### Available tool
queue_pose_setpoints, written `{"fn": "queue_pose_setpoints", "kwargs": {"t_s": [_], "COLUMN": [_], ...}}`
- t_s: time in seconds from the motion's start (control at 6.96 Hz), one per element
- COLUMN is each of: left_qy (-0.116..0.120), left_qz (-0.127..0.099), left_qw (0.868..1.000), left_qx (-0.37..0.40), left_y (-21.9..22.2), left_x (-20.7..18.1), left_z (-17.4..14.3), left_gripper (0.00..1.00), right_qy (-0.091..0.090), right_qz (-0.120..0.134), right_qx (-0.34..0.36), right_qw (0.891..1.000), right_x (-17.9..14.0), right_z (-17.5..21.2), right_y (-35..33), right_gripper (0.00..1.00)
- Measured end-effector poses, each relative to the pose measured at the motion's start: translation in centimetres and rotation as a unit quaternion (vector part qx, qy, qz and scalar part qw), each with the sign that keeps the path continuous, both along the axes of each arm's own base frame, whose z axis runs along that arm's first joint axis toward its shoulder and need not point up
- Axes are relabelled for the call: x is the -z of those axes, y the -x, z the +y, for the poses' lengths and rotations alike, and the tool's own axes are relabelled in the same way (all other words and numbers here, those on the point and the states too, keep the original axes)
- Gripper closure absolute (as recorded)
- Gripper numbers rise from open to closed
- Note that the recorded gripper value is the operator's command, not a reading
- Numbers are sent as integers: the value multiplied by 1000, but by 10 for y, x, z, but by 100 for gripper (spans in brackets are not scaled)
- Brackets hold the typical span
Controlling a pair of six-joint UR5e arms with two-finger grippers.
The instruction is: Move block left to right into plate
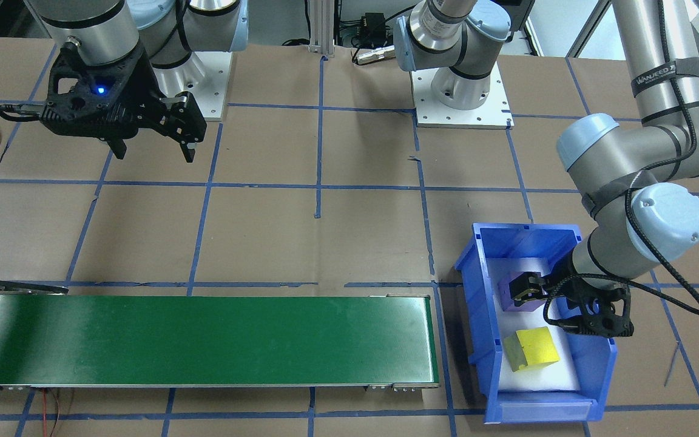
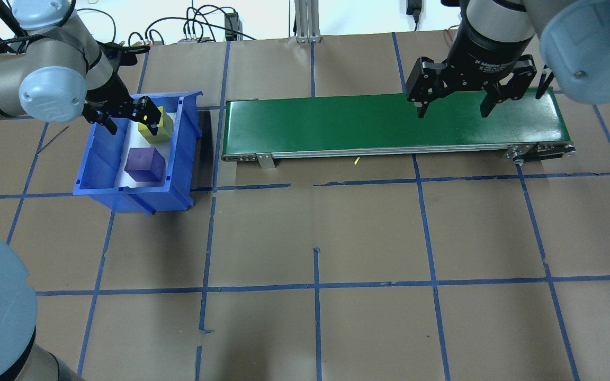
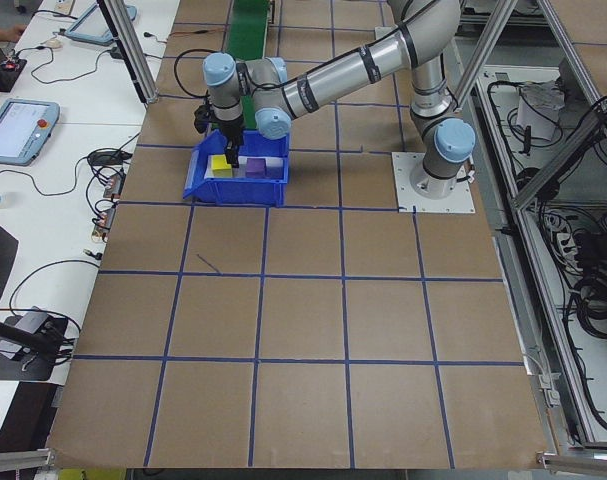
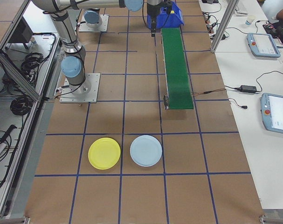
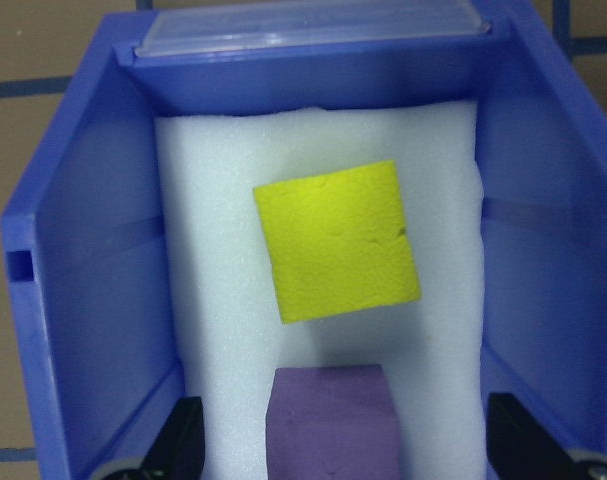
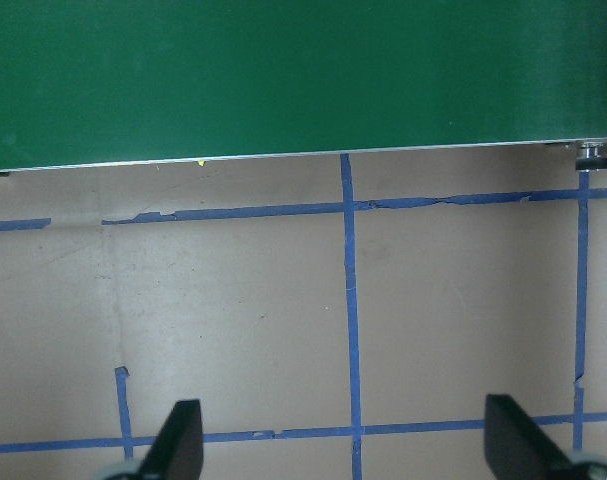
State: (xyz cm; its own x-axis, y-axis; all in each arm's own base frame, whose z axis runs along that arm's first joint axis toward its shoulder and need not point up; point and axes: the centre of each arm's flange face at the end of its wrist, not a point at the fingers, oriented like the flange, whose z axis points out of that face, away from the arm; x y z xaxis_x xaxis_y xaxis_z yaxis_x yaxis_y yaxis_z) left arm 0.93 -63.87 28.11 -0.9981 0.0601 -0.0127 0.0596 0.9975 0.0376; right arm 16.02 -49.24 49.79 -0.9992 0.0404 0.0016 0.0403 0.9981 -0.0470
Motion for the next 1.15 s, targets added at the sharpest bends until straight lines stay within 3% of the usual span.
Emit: {"fn": "queue_pose_setpoints", "kwargs": {"t_s": [0.43, 0.57, 0.72, 0.86, 1.15], "left_qy": [-27, -33, -41, -47, -62], "left_qz": [7, 8, 9, 8, 5], "left_qw": [1000, 999, 999, 999, 997], "left_qx": [-6, -8, -10, -18, -42], "left_y": [0, -1, -2, -4, -5], "left_x": [34, 45, 53, 56, 47], "left_z": [11, 11, 12, 12, 14], "left_gripper": [2, 16, 41, 73, 87], "right_qy": [0, 0, 0, 0, 0], "right_qz": [0, 0, 0, 0, 0], "right_qx": [0, 0, 0, 0, 0], "right_qw": [1000, 1000, 1000, 1000, 1000], "right_x": [0, 0, 0, 0, 0], "right_z": [0, 0, 0, 0, 0], "right_y": [0, 0, 0, 0, 0], "right_gripper": [0, 0, 0, 0, 0]}}
